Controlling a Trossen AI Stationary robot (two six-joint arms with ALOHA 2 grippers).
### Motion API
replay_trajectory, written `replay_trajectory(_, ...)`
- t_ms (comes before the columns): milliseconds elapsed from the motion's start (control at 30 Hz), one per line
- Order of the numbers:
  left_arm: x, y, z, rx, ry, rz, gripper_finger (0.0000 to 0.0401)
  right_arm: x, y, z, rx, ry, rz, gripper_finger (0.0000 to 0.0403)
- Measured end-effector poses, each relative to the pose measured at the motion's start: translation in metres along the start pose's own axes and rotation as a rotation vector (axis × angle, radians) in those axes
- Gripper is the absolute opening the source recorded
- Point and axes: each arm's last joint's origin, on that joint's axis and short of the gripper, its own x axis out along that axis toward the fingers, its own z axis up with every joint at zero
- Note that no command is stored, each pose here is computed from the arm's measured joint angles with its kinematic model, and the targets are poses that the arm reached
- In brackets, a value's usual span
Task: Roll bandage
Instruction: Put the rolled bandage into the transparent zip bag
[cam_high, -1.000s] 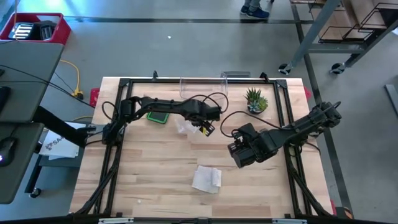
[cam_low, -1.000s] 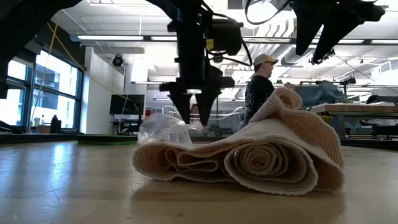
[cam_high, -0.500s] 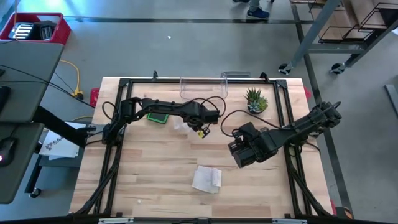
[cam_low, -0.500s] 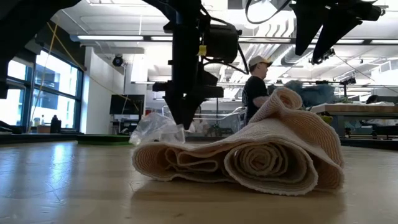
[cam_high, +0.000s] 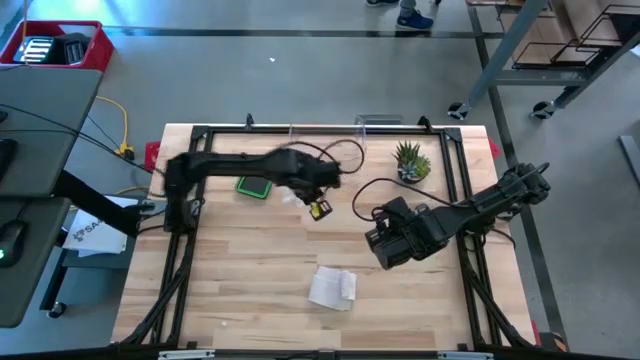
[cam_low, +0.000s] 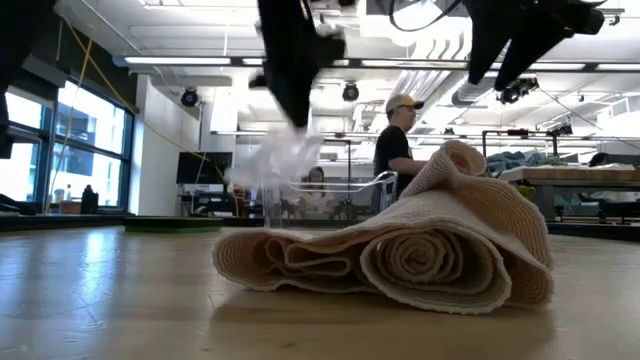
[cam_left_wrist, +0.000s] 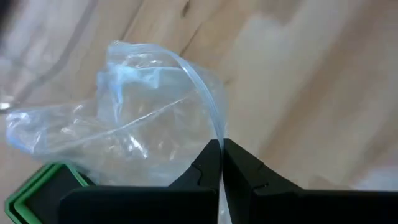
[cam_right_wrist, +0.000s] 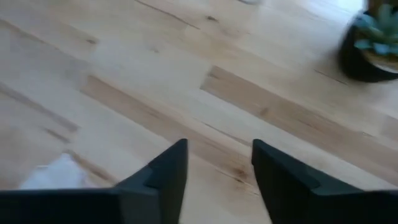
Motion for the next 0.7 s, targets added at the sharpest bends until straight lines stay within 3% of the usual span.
replay_trajectory(67, -0.033, 0.002, -0.007, 0.008, -0.082, -0.039, 0.0001, -0.002, 0.004, 0.002, 0.005, -0.023, 0.053, 0.0142)
replay_trajectory(200, -0.085, 0.007, -0.021, 0.020, -0.218, -0.127, 0.0001, -0.005, 0.020, 0.008, -0.020, -0.101, 0.206, 0.0023)
replay_trajectory(400, -0.126, -0.005, -0.035, 0.098, -0.339, -0.359, 0.0001, -0.017, 0.051, 0.029, -0.075, -0.266, 0.500, 0.0003)
replay_trajectory(700, -0.142, -0.035, -0.045, 0.143, -0.360, -0.602, 0.0000, -0.047, 0.048, 0.054, -0.162, -0.418, 0.686, 0.0000)
